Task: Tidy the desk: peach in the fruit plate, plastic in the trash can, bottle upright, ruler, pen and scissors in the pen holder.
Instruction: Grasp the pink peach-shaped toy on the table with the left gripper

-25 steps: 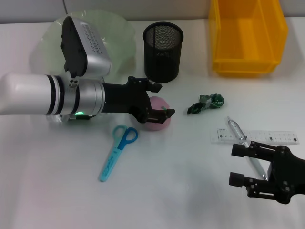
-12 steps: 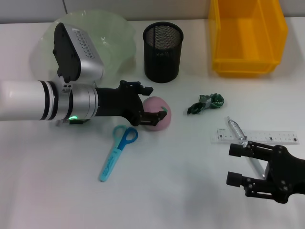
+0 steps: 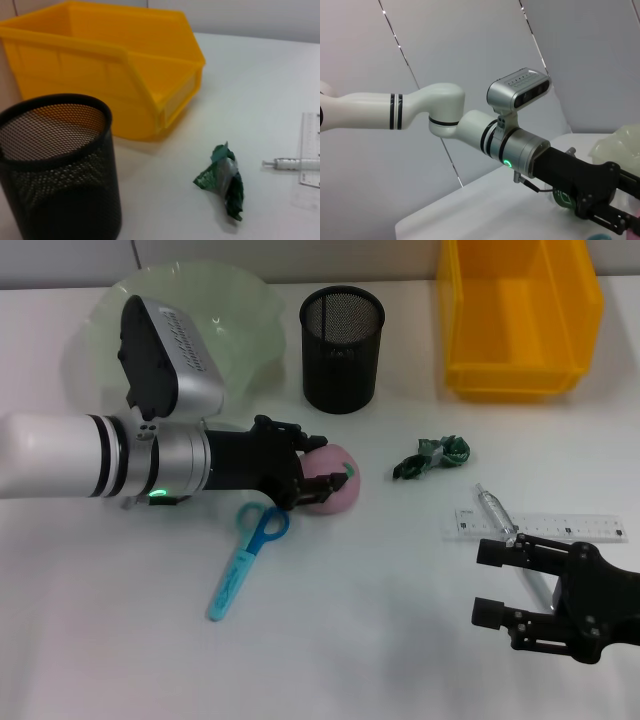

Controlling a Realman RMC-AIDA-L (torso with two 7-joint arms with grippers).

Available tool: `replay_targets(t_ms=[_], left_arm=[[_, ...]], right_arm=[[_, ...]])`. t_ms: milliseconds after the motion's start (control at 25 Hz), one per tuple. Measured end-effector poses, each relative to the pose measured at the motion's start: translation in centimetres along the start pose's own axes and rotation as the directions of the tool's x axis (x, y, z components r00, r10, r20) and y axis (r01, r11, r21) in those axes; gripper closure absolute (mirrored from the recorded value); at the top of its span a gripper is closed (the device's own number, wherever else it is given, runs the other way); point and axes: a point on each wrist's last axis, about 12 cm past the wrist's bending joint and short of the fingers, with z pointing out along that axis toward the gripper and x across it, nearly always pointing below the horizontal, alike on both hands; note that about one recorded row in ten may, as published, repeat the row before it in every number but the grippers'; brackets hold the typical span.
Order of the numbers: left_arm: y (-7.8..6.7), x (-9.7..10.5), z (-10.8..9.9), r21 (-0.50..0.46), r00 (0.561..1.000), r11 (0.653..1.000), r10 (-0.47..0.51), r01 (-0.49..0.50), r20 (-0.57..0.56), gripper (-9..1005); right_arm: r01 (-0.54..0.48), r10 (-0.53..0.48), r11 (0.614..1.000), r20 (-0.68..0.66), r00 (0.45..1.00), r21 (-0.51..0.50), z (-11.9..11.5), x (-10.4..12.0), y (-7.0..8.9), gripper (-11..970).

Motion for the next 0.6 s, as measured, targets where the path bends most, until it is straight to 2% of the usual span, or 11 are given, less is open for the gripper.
replay_targets(t_ms=[200, 600], left_arm=[[-0.08, 0.02, 0.19, 0.002, 1.000, 1.000, 0.008, -0.008, -0.010, 469], [-0.38, -0.73, 0.43, 0.035, 1.000, 0.999, 0.020, -0.020, -0.007, 756]], right_arm=[[0.000, 0.000, 1.000, -0.001, 1.000, 0.001, 0.09, -0.06, -0.12, 218], [0.007, -0.007, 1.000, -0.002, 1.000, -0.002, 0.30, -0.31, -0.34, 218]])
